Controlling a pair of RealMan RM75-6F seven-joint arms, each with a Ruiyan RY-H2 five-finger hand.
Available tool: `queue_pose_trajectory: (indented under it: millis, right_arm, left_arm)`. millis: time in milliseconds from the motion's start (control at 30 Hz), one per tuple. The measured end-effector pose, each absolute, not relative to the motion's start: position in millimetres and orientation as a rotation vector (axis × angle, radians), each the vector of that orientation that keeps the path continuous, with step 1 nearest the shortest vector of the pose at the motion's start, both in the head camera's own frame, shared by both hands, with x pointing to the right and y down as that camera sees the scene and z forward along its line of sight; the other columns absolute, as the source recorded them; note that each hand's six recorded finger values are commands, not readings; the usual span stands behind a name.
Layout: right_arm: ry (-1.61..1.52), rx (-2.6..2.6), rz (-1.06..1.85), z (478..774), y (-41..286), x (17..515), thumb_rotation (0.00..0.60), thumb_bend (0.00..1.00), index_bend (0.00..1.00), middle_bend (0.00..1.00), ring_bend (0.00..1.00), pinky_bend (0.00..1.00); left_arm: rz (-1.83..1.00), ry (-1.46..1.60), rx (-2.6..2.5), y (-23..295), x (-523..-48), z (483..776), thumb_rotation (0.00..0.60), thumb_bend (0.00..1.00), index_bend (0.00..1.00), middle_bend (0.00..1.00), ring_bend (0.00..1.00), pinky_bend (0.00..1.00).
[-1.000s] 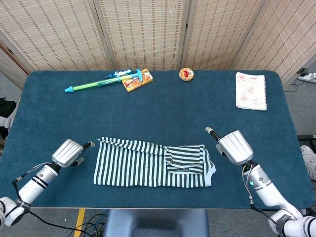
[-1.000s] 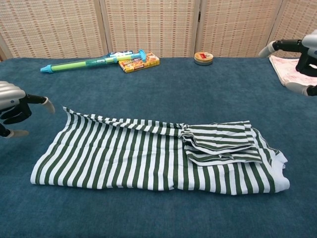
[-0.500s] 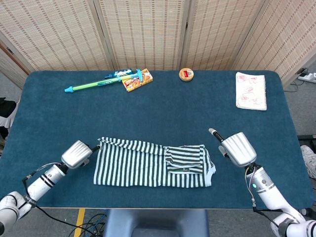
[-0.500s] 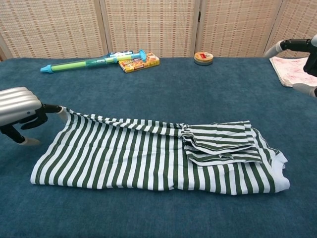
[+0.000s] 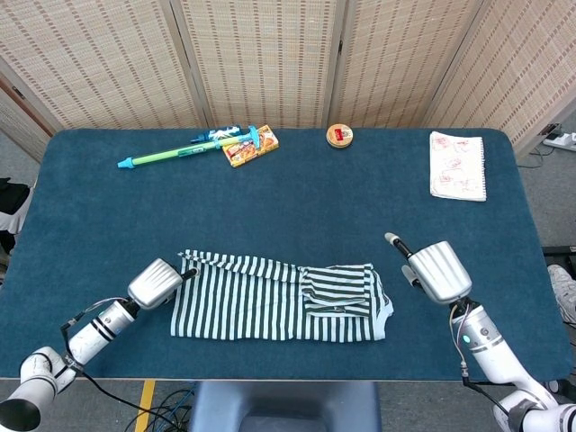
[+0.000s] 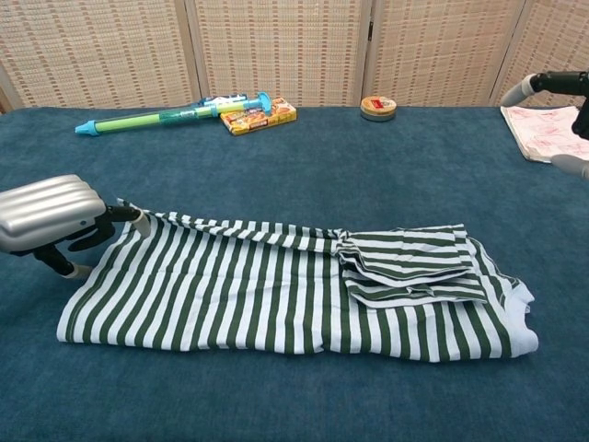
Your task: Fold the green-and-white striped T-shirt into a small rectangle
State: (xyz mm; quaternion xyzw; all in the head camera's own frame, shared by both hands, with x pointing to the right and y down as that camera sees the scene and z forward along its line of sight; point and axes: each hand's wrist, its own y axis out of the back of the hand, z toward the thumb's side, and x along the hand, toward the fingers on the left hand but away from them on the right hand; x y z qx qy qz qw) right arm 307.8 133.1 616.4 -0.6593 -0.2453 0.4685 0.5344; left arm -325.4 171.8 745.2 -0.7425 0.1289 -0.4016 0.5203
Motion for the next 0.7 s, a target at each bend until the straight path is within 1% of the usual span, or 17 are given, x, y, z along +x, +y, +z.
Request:
queue_pose_trajectory:
  millis: [200, 433, 567, 700]
  right_arm:
    - [-0.595, -1.572, 1.117, 614.9, 133.2, 308.8, 0.6, 0.39, 0.19, 0.97, 0.97, 1.0]
    - [-0.605, -1.573, 1.121, 614.8, 133.7, 310.4, 0.6, 0.39, 0.19, 0.97, 0.97, 1.0]
    - [-0.61, -1.576, 1.125, 615.3, 134.1, 311.5, 0.6, 0.39, 0.19, 0.97, 0.97, 1.0]
    - [-0.615, -1.576, 1.126, 615.6, 134.1, 311.9, 0.6, 0.39, 0.19, 0.97, 0.97, 1.0]
  left_arm:
    - [-0.954, 0.331, -1.799, 169.7, -318.0, 746.8, 0.6, 0.2, 0.35, 0.86, 0.79, 0.87]
    - [-0.949, 0.398, -1.872, 169.5, -312.6, 746.8, 0.6, 0.2, 0.41, 0.86, 0.79, 0.87]
    - [-0.949, 0.43, -1.9, 168.2, -311.5, 746.4, 0.6, 0.2, 0.43, 0.86, 0.79, 0.87]
    - [-0.947, 0.453, -1.921, 167.8, -311.1, 745.8, 0.6, 0.24, 0.45, 0.86, 0.79, 0.87]
